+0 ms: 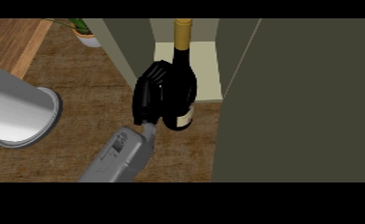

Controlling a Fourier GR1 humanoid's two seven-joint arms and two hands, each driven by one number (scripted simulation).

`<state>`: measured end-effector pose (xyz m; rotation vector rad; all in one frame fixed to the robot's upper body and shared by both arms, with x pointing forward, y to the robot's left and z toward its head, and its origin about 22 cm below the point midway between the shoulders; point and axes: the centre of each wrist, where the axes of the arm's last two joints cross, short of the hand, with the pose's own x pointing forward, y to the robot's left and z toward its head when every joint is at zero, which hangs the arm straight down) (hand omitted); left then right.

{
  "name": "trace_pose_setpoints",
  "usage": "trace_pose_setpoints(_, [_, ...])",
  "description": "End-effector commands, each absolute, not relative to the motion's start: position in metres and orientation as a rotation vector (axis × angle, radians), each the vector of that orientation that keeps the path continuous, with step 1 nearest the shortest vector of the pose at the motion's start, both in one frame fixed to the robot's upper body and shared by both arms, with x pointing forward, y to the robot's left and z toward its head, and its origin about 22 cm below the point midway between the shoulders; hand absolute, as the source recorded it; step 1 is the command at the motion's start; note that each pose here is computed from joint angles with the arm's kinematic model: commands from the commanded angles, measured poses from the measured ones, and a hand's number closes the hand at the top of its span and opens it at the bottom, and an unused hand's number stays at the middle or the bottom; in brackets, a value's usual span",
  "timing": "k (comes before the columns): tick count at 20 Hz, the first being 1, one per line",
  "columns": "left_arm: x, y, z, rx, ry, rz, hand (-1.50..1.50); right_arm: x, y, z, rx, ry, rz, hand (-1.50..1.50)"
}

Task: Pick up the wine, place it into the cabinet and close the cabinet

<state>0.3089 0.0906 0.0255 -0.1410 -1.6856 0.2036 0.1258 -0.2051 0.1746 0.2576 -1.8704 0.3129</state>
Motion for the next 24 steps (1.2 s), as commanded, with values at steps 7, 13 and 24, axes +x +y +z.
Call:
trace_pose_setpoints(7, [0.313, 0.081, -0.021, -0.074, -1.639, 0.216, 1.5, 0.094, -0.217, 0.201, 0.344, -1.924, 0.335, -1.5])
trace_pose_setpoints(13, [0.33, 0.088, -0.022, -0.151, -1.619, 0.279, 1.5, 0.088, -0.214, 0.207, 0.341, -1.946, 0.29, -1.5])
trace_pose_setpoints(24, [0.36, 0.08, -0.006, -0.105, -1.593, 0.309, 1.5, 0.087, -0.216, 0.205, 0.365, -1.911, 0.299, -1.5])
